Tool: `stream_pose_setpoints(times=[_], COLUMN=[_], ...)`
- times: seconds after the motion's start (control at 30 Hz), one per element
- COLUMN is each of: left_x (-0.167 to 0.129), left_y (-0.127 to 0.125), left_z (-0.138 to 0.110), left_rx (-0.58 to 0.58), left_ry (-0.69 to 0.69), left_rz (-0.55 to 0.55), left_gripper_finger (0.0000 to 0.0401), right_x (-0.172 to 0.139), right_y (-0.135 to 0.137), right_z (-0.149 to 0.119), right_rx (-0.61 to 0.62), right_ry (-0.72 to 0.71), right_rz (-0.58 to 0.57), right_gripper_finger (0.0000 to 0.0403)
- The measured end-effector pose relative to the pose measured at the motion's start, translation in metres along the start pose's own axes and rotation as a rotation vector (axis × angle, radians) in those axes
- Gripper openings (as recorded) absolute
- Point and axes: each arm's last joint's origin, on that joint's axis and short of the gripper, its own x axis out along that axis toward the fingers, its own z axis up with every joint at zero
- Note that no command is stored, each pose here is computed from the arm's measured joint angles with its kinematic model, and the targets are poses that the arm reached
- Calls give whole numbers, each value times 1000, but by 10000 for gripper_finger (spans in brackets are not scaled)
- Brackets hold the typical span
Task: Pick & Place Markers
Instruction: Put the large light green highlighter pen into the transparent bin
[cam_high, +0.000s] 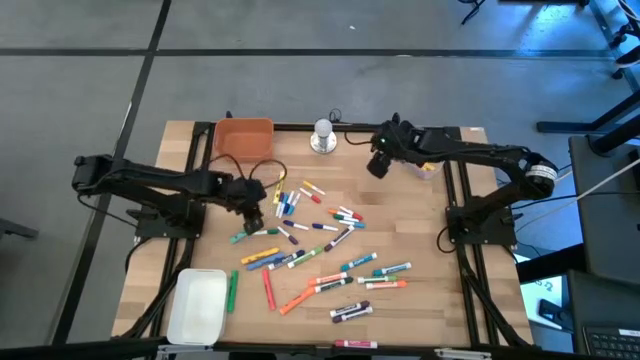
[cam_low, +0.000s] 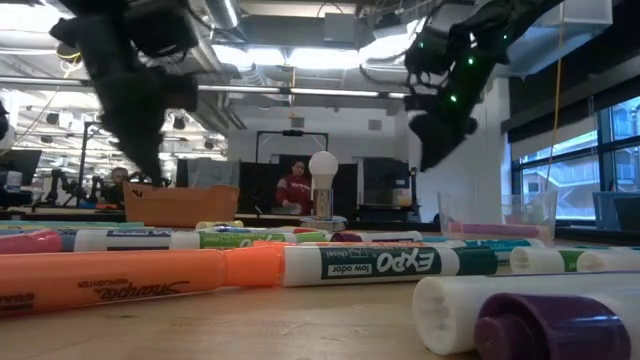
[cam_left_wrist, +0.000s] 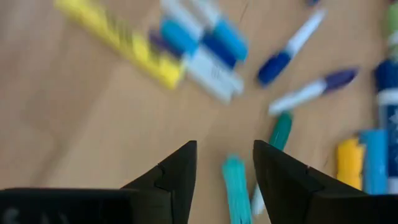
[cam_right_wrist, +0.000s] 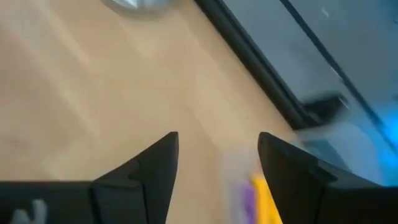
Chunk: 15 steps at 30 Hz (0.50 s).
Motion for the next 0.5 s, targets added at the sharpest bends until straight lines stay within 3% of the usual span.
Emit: stream_pose_setpoints(times=[0.23, 0.5], left_x=[20, 45], left_y=[-17, -21], left_z=[-19, -26], left_rx=[-54, -15], left_ry=[179, 280], left_rz=[66, 173], left_gripper_finger=[153, 146], right_x=[-9, -17], right_y=[22, 39], right_z=[15, 15], right_rx=[-32, -26], right_ry=[-173, -187], right_rz=[182, 251], right_gripper_finger=[222, 222])
